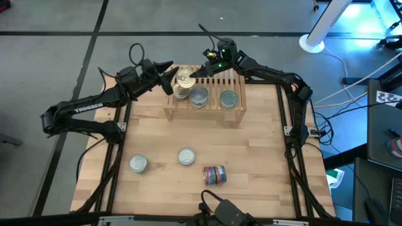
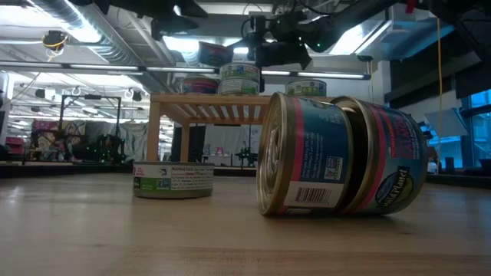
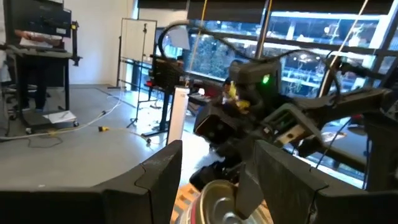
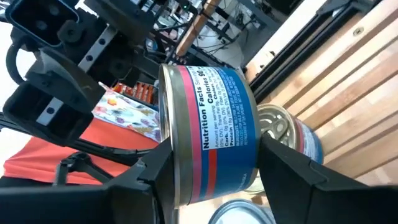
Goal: Stack canned seafood by type on shelf
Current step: Stack the blue-pink tuna can on top of the other blue-pink tuna can on the shelf
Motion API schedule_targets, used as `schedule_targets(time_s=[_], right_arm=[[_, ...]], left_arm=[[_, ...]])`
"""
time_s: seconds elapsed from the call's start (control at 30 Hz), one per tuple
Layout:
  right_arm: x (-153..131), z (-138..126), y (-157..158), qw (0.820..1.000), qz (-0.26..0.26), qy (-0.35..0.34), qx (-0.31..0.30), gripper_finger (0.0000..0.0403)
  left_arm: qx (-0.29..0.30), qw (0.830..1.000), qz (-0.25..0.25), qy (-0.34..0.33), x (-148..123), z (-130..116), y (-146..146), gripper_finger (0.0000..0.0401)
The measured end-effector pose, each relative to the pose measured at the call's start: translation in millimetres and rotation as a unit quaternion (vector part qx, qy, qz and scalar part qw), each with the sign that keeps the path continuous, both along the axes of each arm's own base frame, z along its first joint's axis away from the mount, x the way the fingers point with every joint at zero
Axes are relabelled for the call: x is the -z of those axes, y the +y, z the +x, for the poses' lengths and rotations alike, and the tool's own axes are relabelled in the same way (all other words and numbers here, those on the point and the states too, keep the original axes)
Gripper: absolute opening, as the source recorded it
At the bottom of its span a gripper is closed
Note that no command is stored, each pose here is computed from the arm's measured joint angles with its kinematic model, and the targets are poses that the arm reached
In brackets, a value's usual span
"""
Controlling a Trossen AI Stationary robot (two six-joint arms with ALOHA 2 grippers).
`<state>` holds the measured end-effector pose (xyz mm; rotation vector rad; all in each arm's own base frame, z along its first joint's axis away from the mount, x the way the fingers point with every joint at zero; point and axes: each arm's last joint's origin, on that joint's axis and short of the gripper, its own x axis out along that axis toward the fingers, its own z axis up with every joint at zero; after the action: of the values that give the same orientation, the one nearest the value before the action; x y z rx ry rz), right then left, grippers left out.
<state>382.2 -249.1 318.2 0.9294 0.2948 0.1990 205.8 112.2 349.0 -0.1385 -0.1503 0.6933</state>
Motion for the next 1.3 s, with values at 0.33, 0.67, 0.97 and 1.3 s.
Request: schedule_targets(time_s=[0.33, 0.67, 0.97, 1.3], right_arm=[[8, 4, 7, 1.0, -0.016, 0.023, -0.002, 0.0186], [12, 14, 19, 0.999, -0.025, 0.027, -0.008, 0.0186], [12, 15, 20, 0.999, -0.037, 0.031, 0.008, 0.0186], [12, 15, 19, 0.999, -0.039, 0.033, 0.017, 0.0186]], left_arm=[[-0.009, 0.999, -0.014, 0.028, 13, 10, 10, 0.0196], [-0.008, 0.998, -0.027, 0.053, 26, 21, 16, 0.0196], [-0.009, 0.995, -0.041, 0.088, 33, 21, 16, 0.0196], [-0.008, 0.99, -0.061, 0.126, 42, 20, 15, 0.0196]])
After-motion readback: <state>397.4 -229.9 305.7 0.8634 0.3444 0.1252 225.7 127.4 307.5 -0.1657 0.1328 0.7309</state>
